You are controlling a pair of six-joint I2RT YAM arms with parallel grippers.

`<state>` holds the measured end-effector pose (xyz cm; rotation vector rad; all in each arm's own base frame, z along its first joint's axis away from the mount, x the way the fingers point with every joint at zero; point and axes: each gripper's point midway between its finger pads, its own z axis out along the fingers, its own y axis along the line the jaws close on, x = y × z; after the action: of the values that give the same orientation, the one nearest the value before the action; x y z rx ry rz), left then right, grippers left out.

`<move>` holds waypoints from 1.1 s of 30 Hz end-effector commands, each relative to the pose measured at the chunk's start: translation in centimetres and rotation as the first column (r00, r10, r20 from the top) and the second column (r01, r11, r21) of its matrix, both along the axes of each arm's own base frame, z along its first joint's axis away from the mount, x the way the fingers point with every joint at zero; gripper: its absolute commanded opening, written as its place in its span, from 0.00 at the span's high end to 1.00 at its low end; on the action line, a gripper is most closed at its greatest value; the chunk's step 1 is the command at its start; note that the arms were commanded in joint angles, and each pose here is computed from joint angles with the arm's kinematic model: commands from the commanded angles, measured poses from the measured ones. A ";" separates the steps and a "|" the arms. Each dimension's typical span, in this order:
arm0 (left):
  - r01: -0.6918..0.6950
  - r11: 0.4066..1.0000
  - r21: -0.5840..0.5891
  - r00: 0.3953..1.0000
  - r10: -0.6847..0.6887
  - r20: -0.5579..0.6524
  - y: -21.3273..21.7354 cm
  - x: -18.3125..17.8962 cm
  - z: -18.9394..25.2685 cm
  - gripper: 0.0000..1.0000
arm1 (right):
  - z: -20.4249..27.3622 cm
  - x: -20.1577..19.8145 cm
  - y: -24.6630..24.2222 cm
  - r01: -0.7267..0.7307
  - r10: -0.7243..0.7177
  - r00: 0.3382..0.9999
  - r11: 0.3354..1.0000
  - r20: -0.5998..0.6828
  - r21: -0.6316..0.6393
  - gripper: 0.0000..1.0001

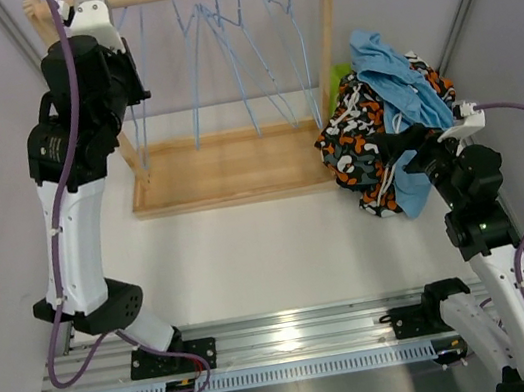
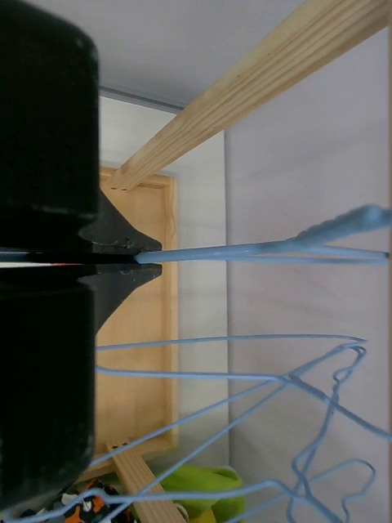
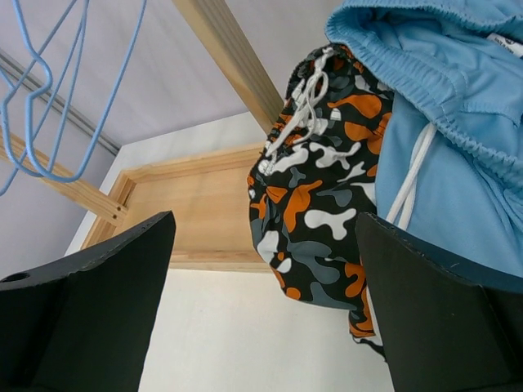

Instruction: Remove the shorts from the hanger

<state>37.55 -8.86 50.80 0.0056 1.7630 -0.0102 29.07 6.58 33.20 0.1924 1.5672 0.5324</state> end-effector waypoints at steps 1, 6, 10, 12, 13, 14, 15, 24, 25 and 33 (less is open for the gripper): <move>-0.061 0.996 -0.062 0.965 0.075 0.251 2.3 -4.0 8.1 1.00 | 0.3 0.1 -0.1 0.011 -0.011 1.000 1.000 0.029 -0.011 0.00; -0.058 0.998 -0.035 0.967 0.065 0.246 2.0 -3.5 7.8 1.00 | -0.1 0.2 -0.1 0.011 -0.011 1.000 1.000 0.018 -0.010 0.01; -0.048 0.999 -0.003 0.979 0.048 0.198 1.2 -1.8 5.7 1.00 | -0.3 0.1 -0.4 0.023 -0.023 1.000 1.000 0.016 -0.021 0.01; -0.026 1.000 -0.003 0.980 0.026 0.195 0.9 -0.8 5.2 1.00 | -0.5 0.0 -0.5 0.026 -0.026 1.000 0.999 0.012 -0.026 0.00; -0.021 1.000 0.004 0.983 0.020 0.180 0.7 -0.1 4.5 1.00 | -0.5 0.0 -0.5 0.028 -0.028 1.000 0.999 0.013 -0.027 0.01; -0.018 1.000 -0.001 0.983 0.018 0.184 0.7 0.3 4.5 1.00 | -0.6 0.0 -0.5 0.028 -0.028 1.000 0.999 0.011 -0.029 0.01; -0.001 1.000 -0.001 0.984 0.001 0.180 0.5 0.8 4.3 1.00 | -0.7 -0.1 -0.5 0.029 -0.029 1.000 0.999 0.011 -0.029 0.01; 0.054 0.999 -0.006 0.978 -0.052 0.202 -1.5 5.3 4.2 1.00 | -1.3 -0.2 -0.5 0.026 -0.026 1.000 0.999 0.005 -0.036 0.01; 0.073 0.997 -0.008 0.976 -0.069 0.208 -1.8 5.5 4.3 1.00 | -1.4 -0.2 -0.4 0.025 -0.025 1.000 0.999 0.004 -0.036 0.01; 0.103 0.995 0.002 0.985 -0.102 0.137 -3.2 9.9 0.5 1.00 | -2.0 0.1 -0.4 0.023 -0.023 1.000 0.999 -0.005 -0.039 0.00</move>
<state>46.45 -11.71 49.34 0.0786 1.7031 -0.0523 29.02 6.32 30.54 0.1938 1.6107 0.4970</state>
